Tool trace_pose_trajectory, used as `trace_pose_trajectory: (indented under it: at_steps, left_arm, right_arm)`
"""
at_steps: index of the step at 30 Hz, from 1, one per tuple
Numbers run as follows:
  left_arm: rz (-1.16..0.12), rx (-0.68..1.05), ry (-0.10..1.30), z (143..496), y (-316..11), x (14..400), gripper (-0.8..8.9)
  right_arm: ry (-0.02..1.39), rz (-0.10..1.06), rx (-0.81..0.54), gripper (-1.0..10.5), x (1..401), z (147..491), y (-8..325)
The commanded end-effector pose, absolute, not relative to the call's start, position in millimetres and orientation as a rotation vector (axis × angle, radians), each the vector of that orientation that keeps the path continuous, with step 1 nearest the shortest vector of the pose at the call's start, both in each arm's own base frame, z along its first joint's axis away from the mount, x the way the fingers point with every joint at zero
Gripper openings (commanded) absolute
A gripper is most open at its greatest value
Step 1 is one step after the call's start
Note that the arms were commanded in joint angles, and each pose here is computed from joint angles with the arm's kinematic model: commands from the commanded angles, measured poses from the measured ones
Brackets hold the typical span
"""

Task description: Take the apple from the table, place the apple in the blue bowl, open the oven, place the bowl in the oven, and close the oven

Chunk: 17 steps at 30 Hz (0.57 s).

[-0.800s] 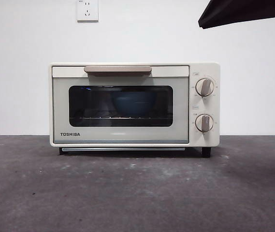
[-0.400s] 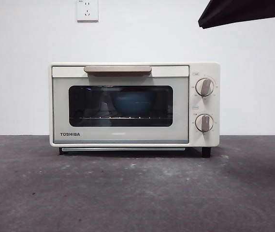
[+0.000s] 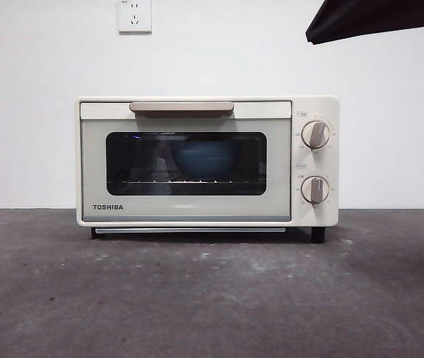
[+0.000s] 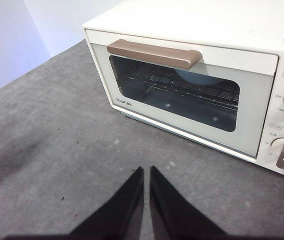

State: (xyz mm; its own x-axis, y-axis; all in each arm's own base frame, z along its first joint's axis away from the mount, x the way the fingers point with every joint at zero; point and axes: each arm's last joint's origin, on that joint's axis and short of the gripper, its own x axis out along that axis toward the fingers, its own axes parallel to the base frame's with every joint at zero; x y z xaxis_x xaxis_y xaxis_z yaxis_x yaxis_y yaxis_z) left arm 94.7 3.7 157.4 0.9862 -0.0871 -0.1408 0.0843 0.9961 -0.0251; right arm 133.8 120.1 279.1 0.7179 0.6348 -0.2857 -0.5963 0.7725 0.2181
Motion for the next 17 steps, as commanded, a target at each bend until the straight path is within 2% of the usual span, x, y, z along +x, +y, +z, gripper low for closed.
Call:
trace_pose_trajectory:
  at_steps: [1, 6, 11, 17]
  left_arm:
    - [-0.082, -0.030, 0.165, 149.5, 4.1, 95.7, 0.08]
    - [-0.082, -0.029, 0.163, 149.6, 4.1, 95.7, 0.08]
    - [-0.082, -0.029, 0.158, 150.2, 4.1, 95.8, 0.08]
    - [-0.082, -0.029, 0.158, 150.2, 4.1, 95.8, 0.08]
  right_arm:
    - [0.347, 0.691, 0.097, 0.0, 132.9, 279.9, 121.2]
    - [0.239, 0.564, 0.066, 0.0, 134.5, 291.7, 96.3]
    - [0.155, 0.438, 0.099, 0.0, 132.9, 298.2, 62.7]
    - [0.048, 0.210, 0.074, 0.0, 118.8, 291.7, 24.1]
